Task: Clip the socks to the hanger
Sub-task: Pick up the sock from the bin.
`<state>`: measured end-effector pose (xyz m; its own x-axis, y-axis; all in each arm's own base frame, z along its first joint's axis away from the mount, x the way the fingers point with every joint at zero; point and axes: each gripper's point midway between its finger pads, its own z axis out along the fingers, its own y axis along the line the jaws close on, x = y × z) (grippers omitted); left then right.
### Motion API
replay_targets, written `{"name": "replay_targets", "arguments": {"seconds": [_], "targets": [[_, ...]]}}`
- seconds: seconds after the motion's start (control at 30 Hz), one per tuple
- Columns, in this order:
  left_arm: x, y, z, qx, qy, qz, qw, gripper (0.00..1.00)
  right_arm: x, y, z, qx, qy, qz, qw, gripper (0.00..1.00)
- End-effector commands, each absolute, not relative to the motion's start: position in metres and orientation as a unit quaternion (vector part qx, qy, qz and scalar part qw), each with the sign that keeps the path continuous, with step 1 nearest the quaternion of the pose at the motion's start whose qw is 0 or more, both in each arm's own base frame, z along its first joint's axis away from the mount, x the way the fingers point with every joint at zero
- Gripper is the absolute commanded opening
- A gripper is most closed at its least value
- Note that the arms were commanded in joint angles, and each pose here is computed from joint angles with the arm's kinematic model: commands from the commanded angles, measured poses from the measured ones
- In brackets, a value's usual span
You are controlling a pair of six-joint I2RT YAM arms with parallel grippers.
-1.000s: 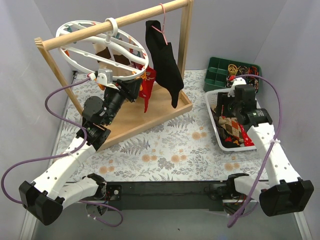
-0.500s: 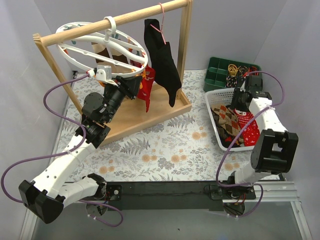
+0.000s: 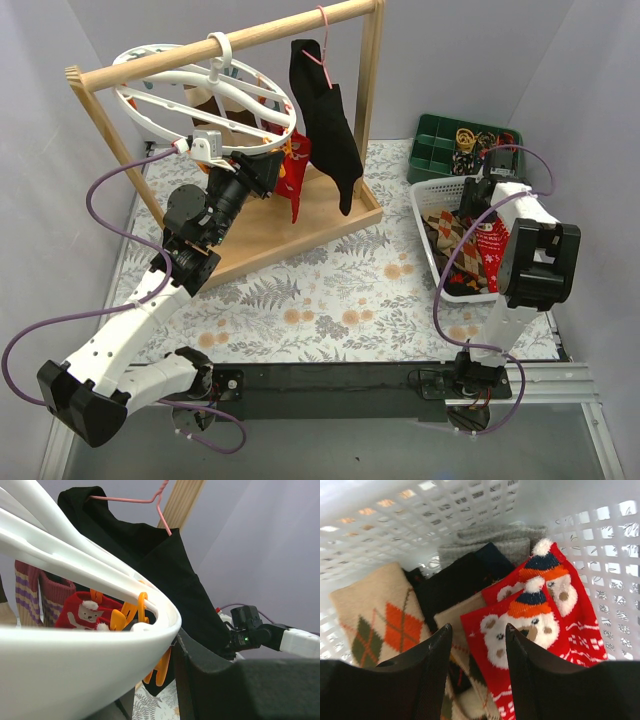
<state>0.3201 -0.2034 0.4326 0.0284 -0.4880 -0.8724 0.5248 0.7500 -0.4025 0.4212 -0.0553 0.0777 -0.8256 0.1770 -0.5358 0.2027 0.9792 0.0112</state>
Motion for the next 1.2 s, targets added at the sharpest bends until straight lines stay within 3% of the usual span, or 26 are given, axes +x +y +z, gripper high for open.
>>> {"name": "replay_targets", "arguments": {"seconds": [0.0, 0.77, 0.97, 1.03, 1.17], "targets": [[0.322, -0.207, 0.419, 0.023, 0.627, -0.349, 0.696, 0.0, 0.441, -0.064, 0.086, 0.101, 0.946, -0.024, 0.307, 0.52], [0.322, -0.21, 0.419, 0.028, 0.631, -0.354, 0.69, 0.0, 0.43, -0.094, 0.083, 0.174, 0.933, -0.043, 0.313, 0.39], [0.322, -0.211, 0.42, 0.029, 0.631, -0.354, 0.689, 0.0, 0.429, -0.094, 0.1, 0.166, 0.928, -0.043, 0.331, 0.15], [0.322, -0.21, 0.42, 0.03, 0.631, -0.352, 0.691, 0.0, 0.428, -0.092, 0.108, 0.163, 0.925, -0.04, 0.339, 0.02], [0.322, -0.208, 0.421, 0.029, 0.63, -0.346, 0.694, 0.0, 0.421, -0.084, 0.141, 0.152, 0.913, -0.023, 0.377, 0.01]]}}
